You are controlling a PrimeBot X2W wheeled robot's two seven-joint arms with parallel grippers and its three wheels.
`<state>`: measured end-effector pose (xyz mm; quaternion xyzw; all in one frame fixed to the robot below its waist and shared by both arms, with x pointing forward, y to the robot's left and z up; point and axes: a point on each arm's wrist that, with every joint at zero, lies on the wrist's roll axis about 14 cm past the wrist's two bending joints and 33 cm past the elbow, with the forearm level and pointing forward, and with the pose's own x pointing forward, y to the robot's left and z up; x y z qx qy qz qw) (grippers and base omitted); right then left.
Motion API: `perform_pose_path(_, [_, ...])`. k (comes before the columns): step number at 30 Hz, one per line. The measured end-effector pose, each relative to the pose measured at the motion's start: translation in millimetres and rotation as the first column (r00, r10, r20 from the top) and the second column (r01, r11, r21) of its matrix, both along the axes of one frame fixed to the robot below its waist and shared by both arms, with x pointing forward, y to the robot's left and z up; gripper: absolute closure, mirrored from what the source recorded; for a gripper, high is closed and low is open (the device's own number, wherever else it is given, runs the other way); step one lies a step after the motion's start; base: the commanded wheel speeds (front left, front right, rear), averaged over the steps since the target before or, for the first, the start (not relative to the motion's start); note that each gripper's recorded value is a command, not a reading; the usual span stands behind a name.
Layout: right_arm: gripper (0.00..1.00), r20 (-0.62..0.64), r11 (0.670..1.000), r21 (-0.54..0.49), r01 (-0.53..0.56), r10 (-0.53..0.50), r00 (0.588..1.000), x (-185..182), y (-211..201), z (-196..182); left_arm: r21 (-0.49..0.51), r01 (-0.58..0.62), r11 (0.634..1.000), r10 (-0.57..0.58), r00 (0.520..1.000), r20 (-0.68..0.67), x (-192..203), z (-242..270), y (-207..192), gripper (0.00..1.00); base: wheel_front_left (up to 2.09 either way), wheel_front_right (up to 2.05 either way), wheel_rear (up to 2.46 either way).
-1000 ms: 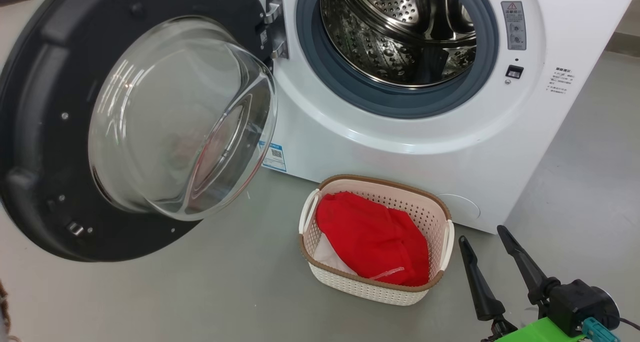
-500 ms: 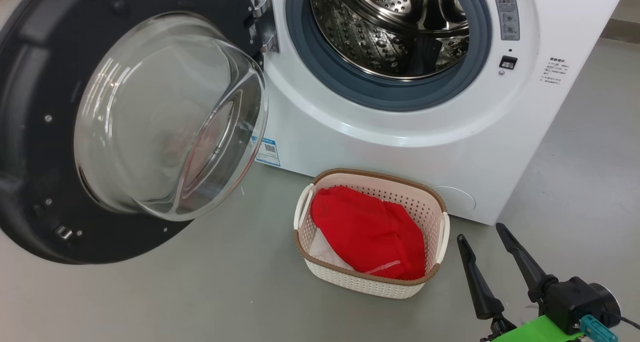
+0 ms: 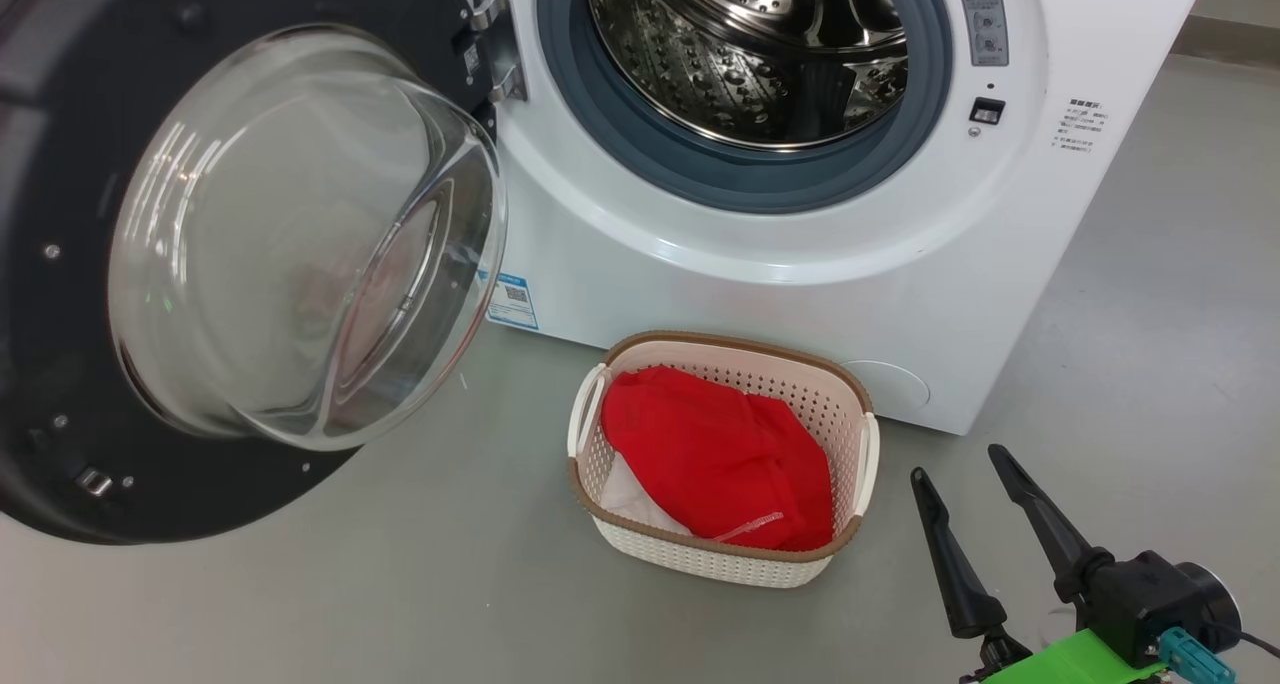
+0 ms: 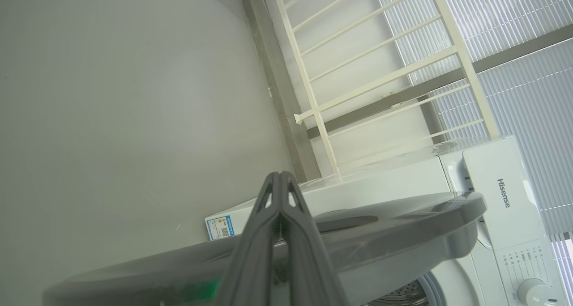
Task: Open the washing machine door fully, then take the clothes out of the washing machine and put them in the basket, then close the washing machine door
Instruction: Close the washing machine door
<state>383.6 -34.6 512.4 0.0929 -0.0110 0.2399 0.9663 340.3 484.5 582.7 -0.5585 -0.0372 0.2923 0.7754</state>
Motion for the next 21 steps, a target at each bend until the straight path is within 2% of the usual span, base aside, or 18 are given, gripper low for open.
perform_pose_path(21, [0.0, 0.013, 1.0, -0.001, -0.008, 0.008, 1.0, 1.3, 2.6, 3.8, -0.034, 0.176, 0.984, -0.173, 0.982, 0.077, 10.8, 6.7, -28.0, 1.0, 0.0, 0.0, 0.0])
